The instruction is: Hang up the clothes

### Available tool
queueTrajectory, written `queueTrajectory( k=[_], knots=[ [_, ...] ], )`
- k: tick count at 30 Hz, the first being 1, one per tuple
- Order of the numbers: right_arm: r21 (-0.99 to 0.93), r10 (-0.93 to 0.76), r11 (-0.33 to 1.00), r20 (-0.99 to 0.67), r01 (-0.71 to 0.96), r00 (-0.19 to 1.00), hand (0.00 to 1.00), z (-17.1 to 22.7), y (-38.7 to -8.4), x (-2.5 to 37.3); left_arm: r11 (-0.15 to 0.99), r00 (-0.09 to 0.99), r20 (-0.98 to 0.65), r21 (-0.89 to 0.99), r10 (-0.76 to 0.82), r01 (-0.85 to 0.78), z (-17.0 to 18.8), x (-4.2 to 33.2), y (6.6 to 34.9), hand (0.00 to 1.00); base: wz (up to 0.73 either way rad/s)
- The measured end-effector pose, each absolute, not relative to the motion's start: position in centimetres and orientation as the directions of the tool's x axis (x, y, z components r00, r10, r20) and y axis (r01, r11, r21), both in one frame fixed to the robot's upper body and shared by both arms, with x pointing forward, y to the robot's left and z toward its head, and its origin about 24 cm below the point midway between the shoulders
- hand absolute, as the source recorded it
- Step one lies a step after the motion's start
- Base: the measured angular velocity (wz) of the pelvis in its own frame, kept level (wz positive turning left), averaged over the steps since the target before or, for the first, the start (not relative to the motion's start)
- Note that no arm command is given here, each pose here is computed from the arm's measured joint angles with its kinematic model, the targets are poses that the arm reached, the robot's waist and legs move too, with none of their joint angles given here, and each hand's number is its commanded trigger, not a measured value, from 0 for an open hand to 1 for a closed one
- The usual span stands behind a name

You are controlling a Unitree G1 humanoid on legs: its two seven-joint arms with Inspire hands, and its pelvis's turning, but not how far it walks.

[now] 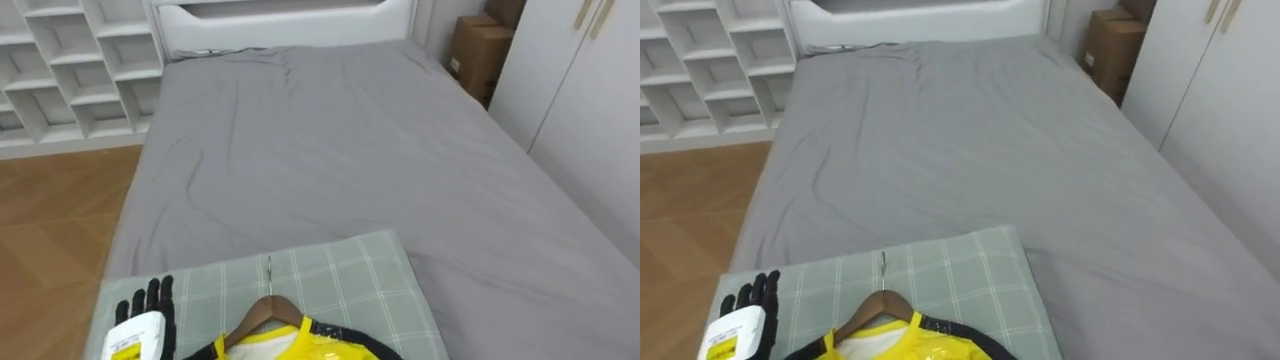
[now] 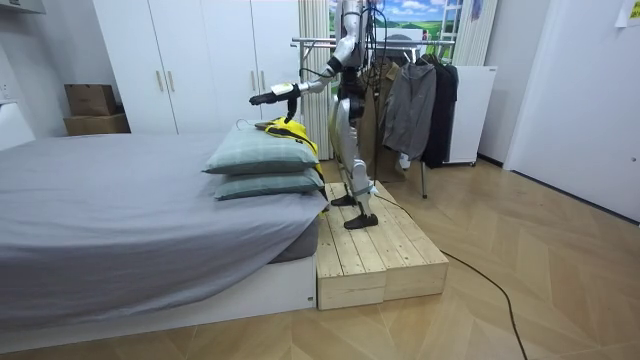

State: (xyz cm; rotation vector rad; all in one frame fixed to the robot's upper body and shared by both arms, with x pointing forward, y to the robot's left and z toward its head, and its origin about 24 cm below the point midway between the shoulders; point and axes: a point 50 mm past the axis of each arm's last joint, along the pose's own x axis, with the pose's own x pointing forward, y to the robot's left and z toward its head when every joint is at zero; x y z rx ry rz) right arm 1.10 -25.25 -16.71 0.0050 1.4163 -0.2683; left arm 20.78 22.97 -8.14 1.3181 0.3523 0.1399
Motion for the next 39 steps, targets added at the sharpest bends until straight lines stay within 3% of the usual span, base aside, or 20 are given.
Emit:
queueTrajectory(
  k=[10,28,39],
  knots=[
    [-0.189,-0.199,0.973,-0.978,0.132,0.065,0.0,-16.8,-25.2,0.3,0.22,0.937,-0.198,0.966,0.287,0.137,-7.9,22.5,22.6,0.0,-0.09],
    [-0.15,-0.165,0.984,-0.969,0.091,0.184,0.0,-16.5,-24.9,6.1,0.266,0.893,-0.33,0.93,0.307,0.253,-8.6,23.7,23.1,0.0,-0.01],
    [-0.161,-0.177,0.982,-0.97,0.102,0.168,0.0,-16.6,-24.7,6.1,0.291,0.832,-0.468,0.875,0.299,0.388,-9.4,23.5,23.1,0.0,0.0]
  ],
)
